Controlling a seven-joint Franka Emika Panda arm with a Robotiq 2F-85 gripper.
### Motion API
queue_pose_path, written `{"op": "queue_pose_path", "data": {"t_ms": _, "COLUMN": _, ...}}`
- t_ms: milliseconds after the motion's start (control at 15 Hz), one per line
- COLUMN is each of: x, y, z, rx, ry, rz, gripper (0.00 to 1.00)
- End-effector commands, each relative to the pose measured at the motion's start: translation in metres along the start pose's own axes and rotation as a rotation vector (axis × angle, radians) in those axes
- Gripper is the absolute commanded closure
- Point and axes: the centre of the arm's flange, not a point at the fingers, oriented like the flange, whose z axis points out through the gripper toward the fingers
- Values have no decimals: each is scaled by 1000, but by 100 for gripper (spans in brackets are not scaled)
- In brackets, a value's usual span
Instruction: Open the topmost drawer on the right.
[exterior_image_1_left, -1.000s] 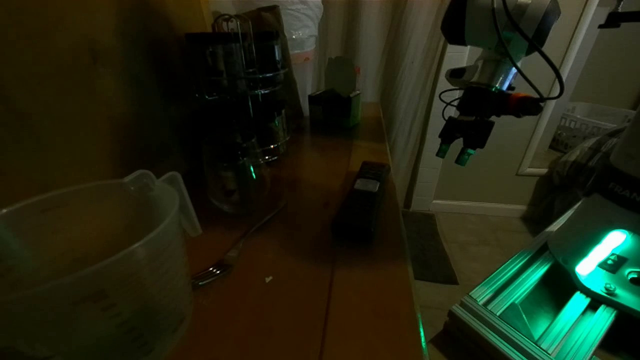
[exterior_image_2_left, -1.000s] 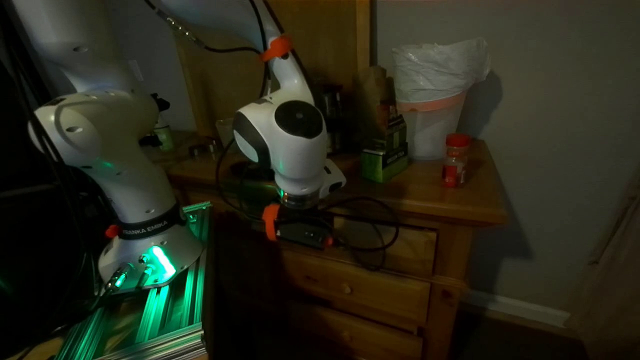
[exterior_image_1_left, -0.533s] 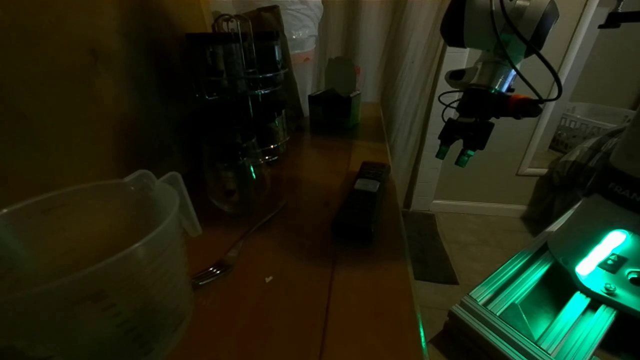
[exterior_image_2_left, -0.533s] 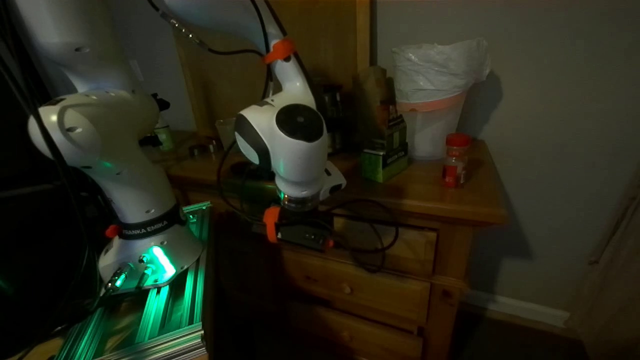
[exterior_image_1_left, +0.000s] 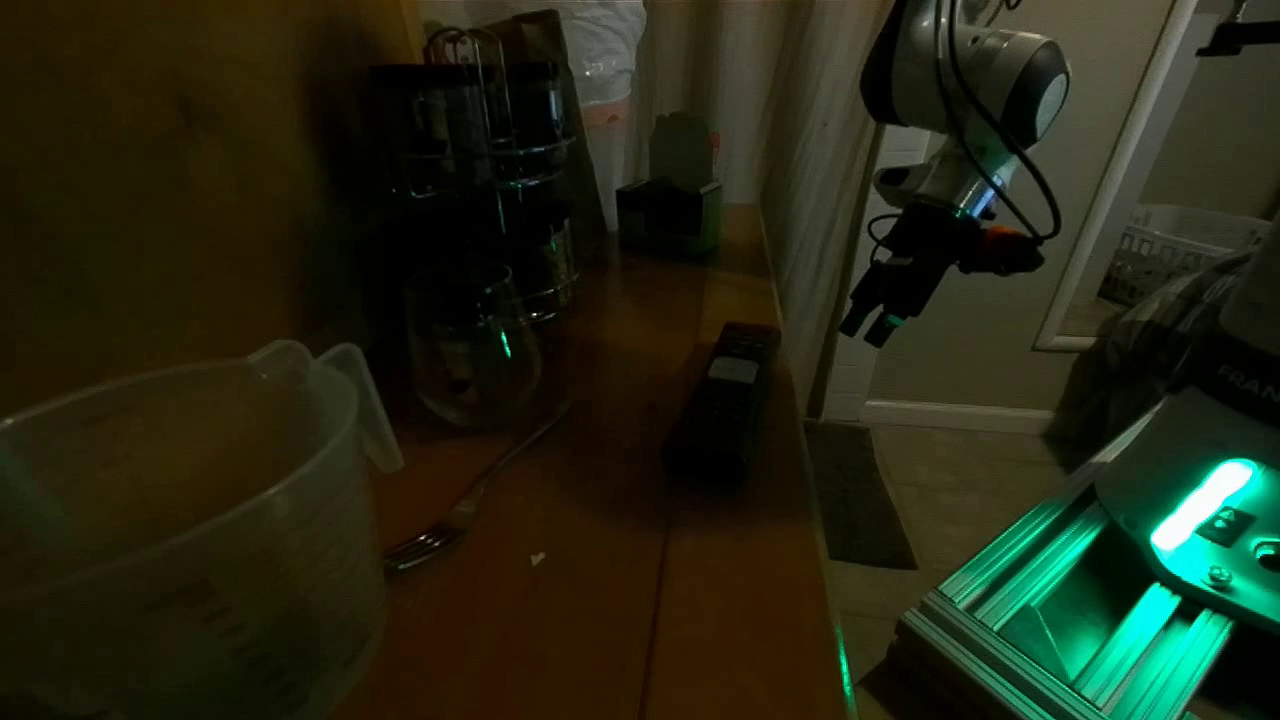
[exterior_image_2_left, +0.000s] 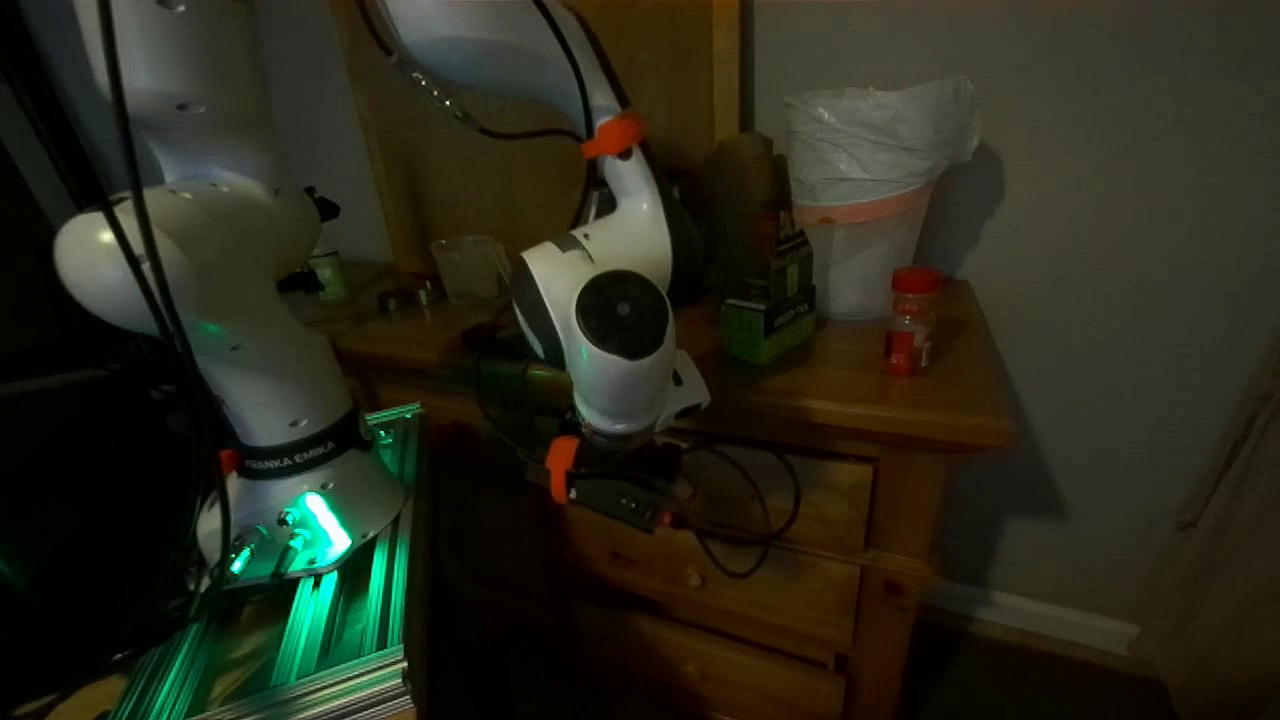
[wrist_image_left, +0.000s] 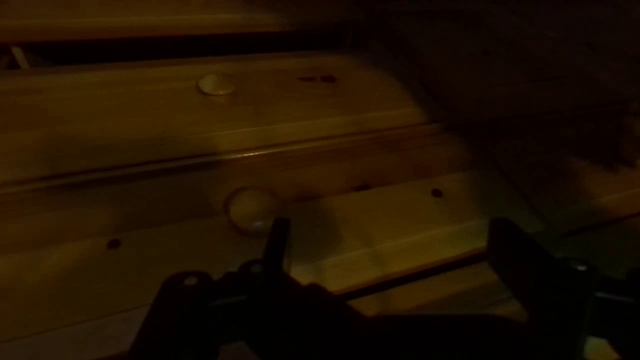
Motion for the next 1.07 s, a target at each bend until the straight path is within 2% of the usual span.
{"op": "queue_pose_path", "data": {"t_ms": 0, "x": -16, "y": 16, "z": 28, "rx": -25, "ry": 47, "rz": 92, "gripper": 0}}
{"op": "queue_pose_path", "data": {"t_ms": 267, "x": -27, "y": -1, "z": 47, "rx": -104, "ry": 115, "rz": 203, "gripper": 0}}
{"op": "queue_pose_path", "data": {"t_ms": 333, "x": -27, "y": -5, "z": 48, "rx": -112, "ry": 110, "rz": 212, "gripper": 0}}
{"op": "queue_pose_path", "data": {"t_ms": 400, "x": -23, "y": 2, "z": 33, "rx": -71, "ry": 96, "rz": 194, "gripper": 0}}
{"op": "queue_pose_path", "data": {"t_ms": 667, "x": -24, "y": 1, "z": 35, "rx": -71, "ry": 96, "rz": 196, "gripper": 0}}
{"op": "queue_pose_path", "data": {"t_ms": 1000, "x": -24, "y": -5, "z": 56, "rx": -258, "ry": 249, "rz": 144, "gripper": 0}}
